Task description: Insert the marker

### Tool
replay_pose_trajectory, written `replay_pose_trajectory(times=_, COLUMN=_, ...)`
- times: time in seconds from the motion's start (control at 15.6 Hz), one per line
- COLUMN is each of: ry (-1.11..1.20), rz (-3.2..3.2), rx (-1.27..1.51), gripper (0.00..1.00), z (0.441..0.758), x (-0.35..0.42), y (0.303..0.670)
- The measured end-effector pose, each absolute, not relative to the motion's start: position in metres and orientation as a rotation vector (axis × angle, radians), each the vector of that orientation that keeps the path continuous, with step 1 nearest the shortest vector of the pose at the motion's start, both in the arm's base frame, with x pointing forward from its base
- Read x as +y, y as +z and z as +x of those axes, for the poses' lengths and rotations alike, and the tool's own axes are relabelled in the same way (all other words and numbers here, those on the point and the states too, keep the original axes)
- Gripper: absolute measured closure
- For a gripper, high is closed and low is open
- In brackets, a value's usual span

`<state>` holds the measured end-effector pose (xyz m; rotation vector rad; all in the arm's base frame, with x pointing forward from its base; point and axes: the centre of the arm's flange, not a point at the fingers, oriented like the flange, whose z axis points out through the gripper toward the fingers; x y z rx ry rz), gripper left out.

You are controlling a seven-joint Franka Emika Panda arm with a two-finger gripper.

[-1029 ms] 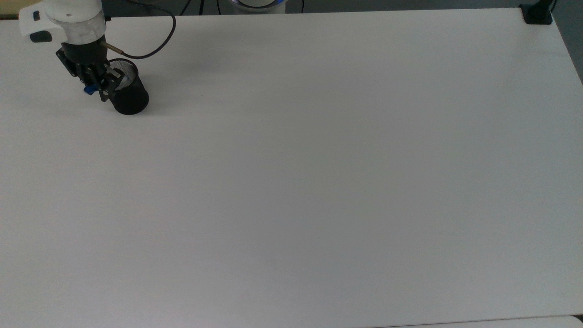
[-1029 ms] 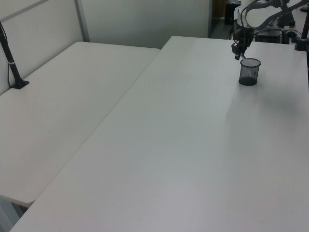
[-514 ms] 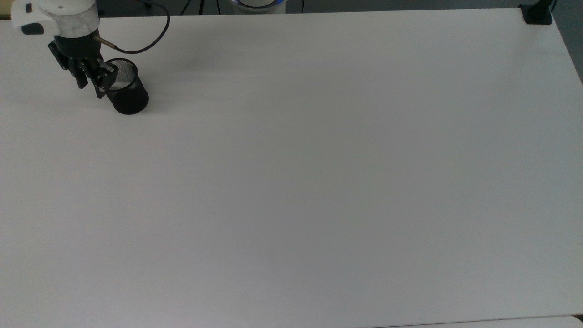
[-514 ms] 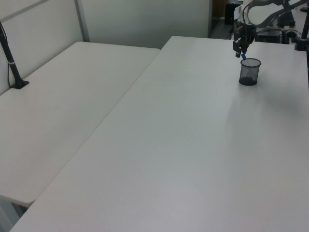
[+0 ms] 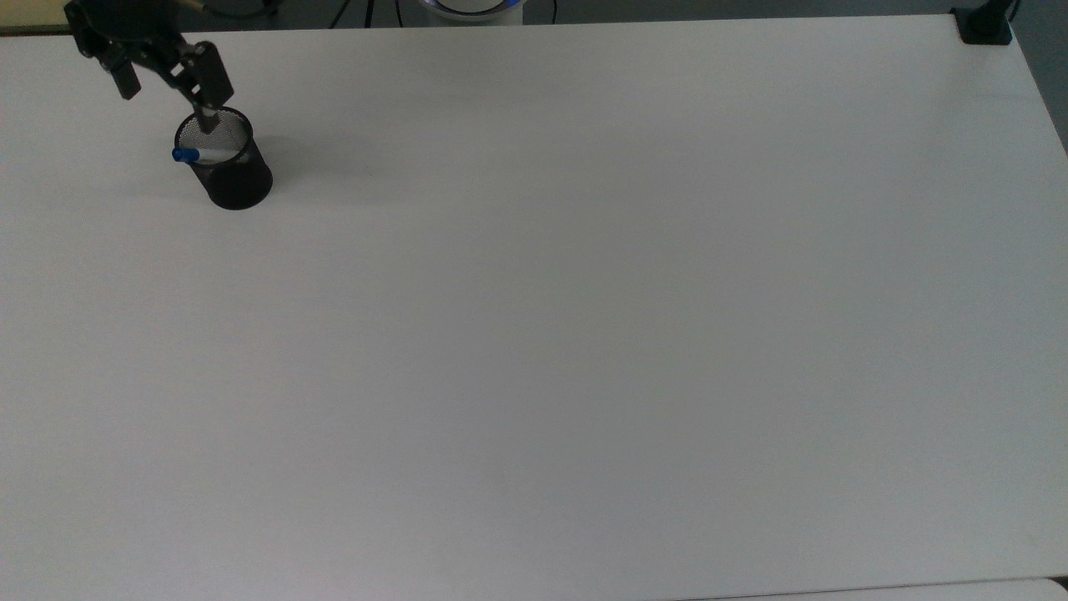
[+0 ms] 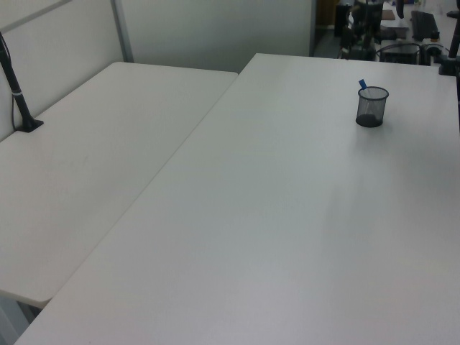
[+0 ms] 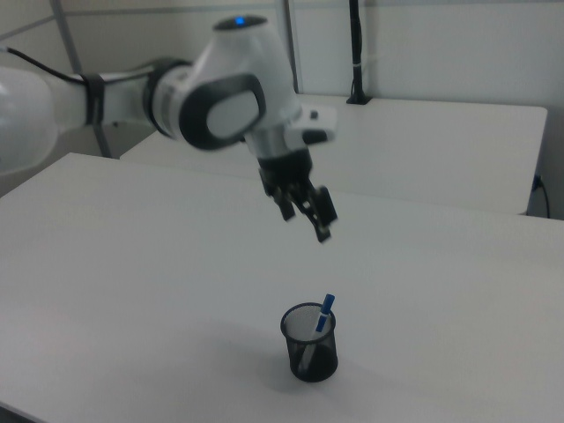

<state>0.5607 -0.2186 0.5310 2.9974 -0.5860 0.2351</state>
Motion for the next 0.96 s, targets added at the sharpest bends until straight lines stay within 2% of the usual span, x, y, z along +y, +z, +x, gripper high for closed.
replay_pose_trajectory(times=0.26, ry=0.102, rz=3.08, rx=-0.379, gripper=0.0, z=0.574, x=-0.129, y=0.577)
replay_pose_trajectory(times=0.51, ry=-0.128, rz=3.115, rx=-0.121, gripper=0.0, z=0.571, x=-0.028, y=0.579)
replay_pose_trajectory(times=0.96, ry=-0.126, rz=3.117, rx=-0.081, gripper=0.0, z=0.571, x=-0.014, y=0.583)
